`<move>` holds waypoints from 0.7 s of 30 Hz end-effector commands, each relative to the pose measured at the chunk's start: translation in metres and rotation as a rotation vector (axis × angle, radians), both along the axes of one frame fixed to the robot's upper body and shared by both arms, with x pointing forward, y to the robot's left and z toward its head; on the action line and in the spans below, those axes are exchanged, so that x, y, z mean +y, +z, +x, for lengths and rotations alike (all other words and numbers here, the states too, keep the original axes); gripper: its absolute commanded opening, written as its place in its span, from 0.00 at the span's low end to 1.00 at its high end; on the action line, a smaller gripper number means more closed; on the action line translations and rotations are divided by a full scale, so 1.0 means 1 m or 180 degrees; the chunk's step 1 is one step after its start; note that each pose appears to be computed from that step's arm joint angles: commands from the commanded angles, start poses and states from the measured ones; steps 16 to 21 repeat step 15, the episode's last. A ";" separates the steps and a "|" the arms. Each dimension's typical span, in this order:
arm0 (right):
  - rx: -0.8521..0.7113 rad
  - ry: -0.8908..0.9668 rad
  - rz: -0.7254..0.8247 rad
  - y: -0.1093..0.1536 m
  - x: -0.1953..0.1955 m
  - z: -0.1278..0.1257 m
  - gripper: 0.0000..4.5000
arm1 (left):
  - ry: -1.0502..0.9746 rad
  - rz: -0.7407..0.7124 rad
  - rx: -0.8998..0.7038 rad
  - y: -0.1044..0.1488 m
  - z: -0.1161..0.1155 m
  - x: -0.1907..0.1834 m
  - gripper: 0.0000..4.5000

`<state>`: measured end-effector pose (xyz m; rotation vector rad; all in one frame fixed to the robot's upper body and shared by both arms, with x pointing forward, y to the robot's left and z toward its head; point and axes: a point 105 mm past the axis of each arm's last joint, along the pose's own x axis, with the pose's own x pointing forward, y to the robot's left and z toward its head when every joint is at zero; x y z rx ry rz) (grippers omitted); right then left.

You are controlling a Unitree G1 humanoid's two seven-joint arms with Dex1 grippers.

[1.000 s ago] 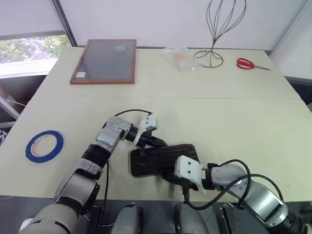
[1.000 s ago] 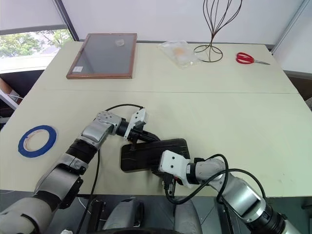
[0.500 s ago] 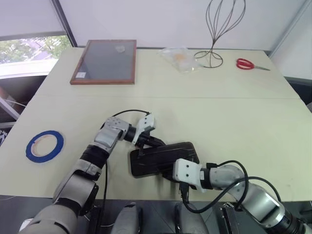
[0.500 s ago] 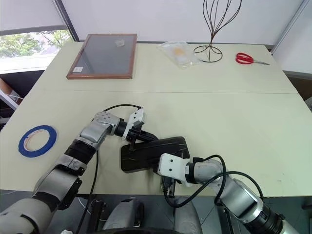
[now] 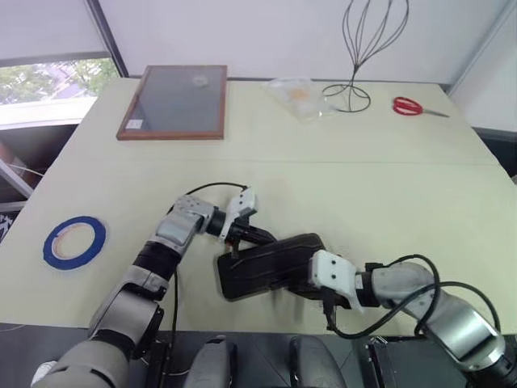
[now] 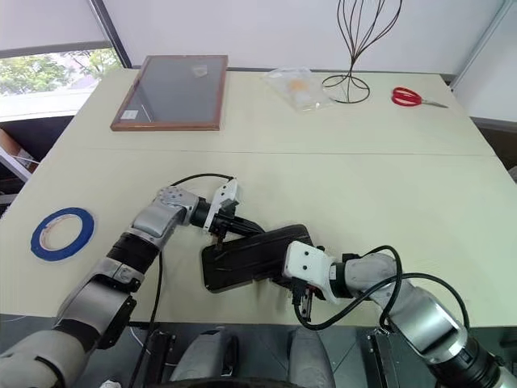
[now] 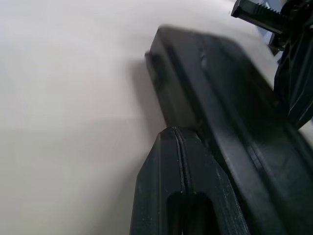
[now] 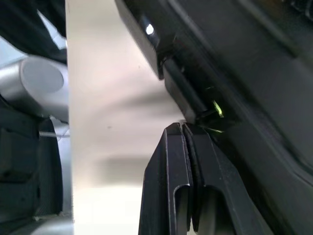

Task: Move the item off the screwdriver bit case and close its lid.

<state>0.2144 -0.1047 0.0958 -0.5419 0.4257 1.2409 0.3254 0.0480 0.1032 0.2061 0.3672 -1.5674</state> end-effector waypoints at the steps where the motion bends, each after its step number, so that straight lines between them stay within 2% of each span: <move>1: -0.0161 0.0031 0.0094 0.030 -0.007 0.001 0.01 | 0.0201 -0.0167 -0.0277 0.031 0.008 0.019 0.00; 5: -0.0398 -0.0069 0.0262 0.072 -0.020 0.018 0.01 | 0.0554 -0.0349 -0.0450 0.061 0.010 0.043 0.00; 9: -0.0538 -0.0109 0.0355 0.102 -0.028 0.032 0.01 | 0.0741 -0.0403 -0.0574 0.077 -0.003 0.057 0.00; 15: -0.0671 -0.0037 0.0279 0.113 -0.035 0.043 0.01 | 0.1033 -0.0615 -0.0566 0.090 -0.027 0.058 0.00; 21: -0.0671 -0.0037 0.0279 0.113 -0.035 0.043 0.01 | 0.1033 -0.0615 -0.0566 0.090 -0.027 0.058 0.00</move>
